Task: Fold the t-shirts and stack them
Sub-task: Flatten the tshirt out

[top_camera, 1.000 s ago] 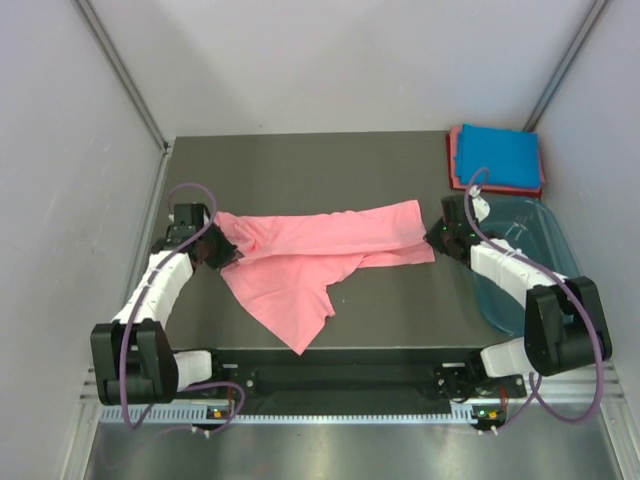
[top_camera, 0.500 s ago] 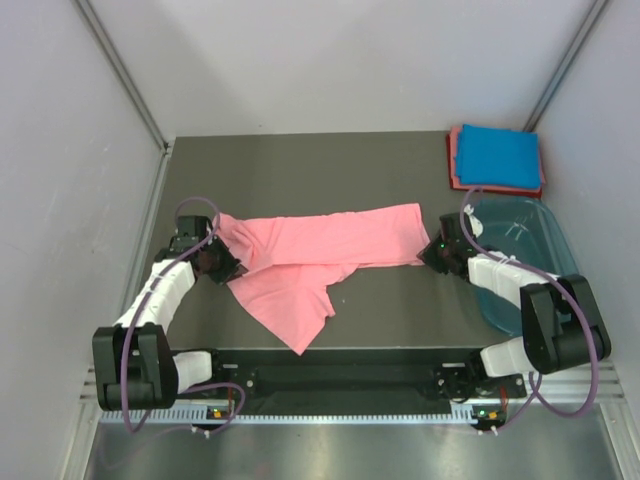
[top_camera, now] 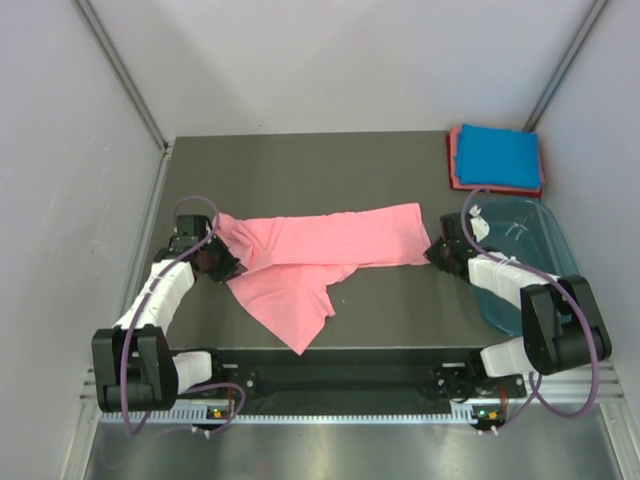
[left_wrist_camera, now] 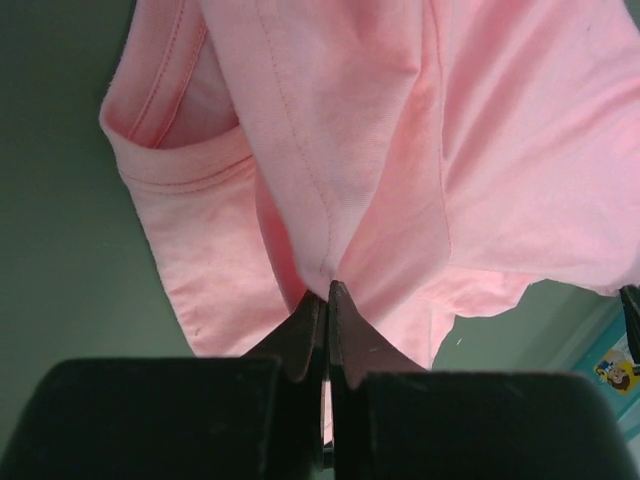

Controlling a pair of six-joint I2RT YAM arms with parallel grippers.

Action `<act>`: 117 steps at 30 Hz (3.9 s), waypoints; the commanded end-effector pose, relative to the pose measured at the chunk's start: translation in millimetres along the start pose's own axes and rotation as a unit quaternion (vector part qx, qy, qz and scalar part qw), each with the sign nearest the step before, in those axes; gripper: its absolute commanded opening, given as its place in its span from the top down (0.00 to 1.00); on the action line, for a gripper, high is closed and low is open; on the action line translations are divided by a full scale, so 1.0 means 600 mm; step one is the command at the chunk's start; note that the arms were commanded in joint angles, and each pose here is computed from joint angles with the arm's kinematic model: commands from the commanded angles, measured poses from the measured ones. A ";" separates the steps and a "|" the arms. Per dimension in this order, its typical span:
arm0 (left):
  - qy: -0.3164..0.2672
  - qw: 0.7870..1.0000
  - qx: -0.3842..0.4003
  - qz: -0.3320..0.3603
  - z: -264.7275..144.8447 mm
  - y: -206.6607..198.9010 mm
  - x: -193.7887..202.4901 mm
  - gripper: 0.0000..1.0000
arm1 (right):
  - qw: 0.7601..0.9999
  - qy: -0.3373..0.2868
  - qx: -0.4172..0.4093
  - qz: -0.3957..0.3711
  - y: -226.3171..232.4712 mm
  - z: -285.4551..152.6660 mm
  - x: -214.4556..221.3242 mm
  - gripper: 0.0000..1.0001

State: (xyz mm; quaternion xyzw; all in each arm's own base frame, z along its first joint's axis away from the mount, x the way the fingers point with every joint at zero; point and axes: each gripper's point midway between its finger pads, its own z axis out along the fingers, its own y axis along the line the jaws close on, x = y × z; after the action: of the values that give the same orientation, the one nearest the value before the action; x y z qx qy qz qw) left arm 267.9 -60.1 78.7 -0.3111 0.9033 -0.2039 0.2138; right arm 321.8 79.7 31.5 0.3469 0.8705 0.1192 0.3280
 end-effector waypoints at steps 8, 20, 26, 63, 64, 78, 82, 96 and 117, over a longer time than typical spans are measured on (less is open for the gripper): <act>-0.206 0.968 0.142 0.035 -0.220 -0.212 -0.184 1.00 | 0.955 -0.261 -0.136 -0.049 0.181 -0.262 -0.281 1.00; -0.318 0.874 0.332 0.156 -0.649 -0.417 -0.179 1.00 | 0.852 -0.357 -0.369 -0.103 0.267 -0.696 -0.345 1.00; -0.343 0.850 0.364 0.168 -0.757 -0.371 -0.073 1.00 | 0.795 -0.401 -0.441 -0.111 0.174 -0.849 -0.279 1.00; -0.390 0.867 0.274 0.146 -0.722 -0.370 -0.173 1.00 | 0.828 -0.356 -0.409 -0.144 0.239 -0.804 -0.311 1.00; -0.393 0.858 0.293 0.150 -0.745 -0.370 -0.152 1.00 | 0.823 -0.360 -0.415 -0.143 0.221 -0.825 -0.301 1.00; -0.382 0.835 0.353 0.181 -0.809 -0.370 -0.075 1.00 | 0.801 -0.409 -0.420 -0.123 0.127 -0.929 -0.275 1.00; -0.358 0.870 0.286 0.179 -0.716 -0.378 -0.151 1.00 | 0.816 -0.409 -0.389 -0.128 0.167 -0.863 -0.308 1.00; -0.221 0.942 0.143 0.209 -0.157 -0.313 -0.320 1.00 | 0.902 -0.271 -0.301 -0.148 0.299 -0.258 -0.263 1.00; -0.422 0.853 0.178 0.250 -0.356 -0.465 -0.485 1.00 | 0.838 -0.349 -0.384 -0.171 0.502 -0.370 -0.445 1.00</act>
State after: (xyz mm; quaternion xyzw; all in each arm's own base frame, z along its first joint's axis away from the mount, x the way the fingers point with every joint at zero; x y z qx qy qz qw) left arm 547.8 -22.4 350.0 -0.1020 0.8077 -0.1400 0.5636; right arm 528.2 133.5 354.3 0.0814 0.7050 0.2380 0.6630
